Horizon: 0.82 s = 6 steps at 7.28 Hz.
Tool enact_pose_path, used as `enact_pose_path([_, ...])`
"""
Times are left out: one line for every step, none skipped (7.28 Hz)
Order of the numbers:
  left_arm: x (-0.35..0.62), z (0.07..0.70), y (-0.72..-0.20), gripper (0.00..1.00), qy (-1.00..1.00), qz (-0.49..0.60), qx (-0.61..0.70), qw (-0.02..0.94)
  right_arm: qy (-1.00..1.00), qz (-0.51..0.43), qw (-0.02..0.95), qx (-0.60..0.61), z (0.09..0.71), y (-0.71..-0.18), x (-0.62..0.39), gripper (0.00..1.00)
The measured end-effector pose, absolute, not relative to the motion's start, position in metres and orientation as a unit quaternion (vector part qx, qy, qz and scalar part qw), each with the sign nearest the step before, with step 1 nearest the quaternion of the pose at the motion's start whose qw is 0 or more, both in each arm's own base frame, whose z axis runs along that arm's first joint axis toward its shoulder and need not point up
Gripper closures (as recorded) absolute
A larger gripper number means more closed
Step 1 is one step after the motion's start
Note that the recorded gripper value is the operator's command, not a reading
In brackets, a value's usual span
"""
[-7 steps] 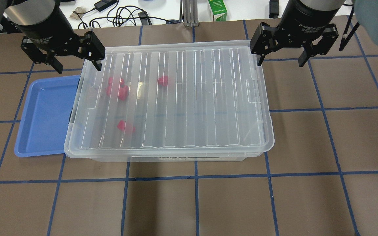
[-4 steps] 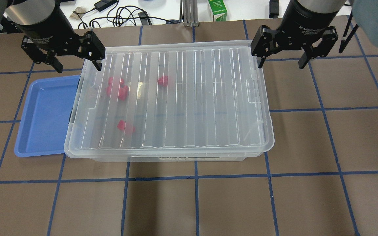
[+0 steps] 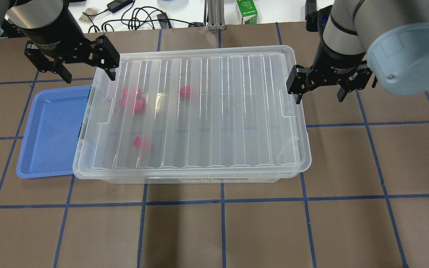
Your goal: Place red block in blue tray from box
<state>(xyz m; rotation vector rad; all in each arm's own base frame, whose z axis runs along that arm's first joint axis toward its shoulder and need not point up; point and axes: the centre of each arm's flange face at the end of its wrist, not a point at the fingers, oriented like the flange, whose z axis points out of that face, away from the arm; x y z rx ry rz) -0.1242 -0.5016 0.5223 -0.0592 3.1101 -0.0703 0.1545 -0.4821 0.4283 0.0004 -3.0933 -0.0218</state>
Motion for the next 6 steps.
enact_pose_path([-0.124, 0.522, -0.502, 0.0, 0.999, -0.022, -0.019, 0.015, -1.0, -0.001, 0.029, 0.003, 0.394, -0.485, 0.153, 0.0])
enact_pose_path([-0.124, 0.522, -0.502, 0.0, 0.999, -0.022, -0.019, 0.015, -0.999, 0.004, 0.033, 0.005, 0.37, -0.49, 0.153, 0.0])
enact_pose_path([-0.124, 0.522, -0.502, 0.0, 0.999, -0.022, -0.019, 0.015, -0.999, 0.005, 0.035, 0.006, 0.356, -0.495, 0.153, 0.0])
enact_pose_path([-0.124, 0.522, -0.502, 0.0, 0.999, -0.022, -0.019, 0.015, -0.999, 0.006, 0.038, 0.008, 0.35, -0.498, 0.152, 0.0])
enact_pose_path([-0.125, 0.522, -0.502, 0.0, 0.999, -0.022, -0.019, 0.015, -0.999, 0.009, 0.048, 0.015, 0.347, -0.5, 0.15, 0.0])
enact_pose_path([-0.125, 0.522, -0.502, 0.0, 0.999, -0.022, -0.019, 0.015, -0.997, 0.01, 0.066, 0.027, 0.347, -0.501, 0.146, 0.0])
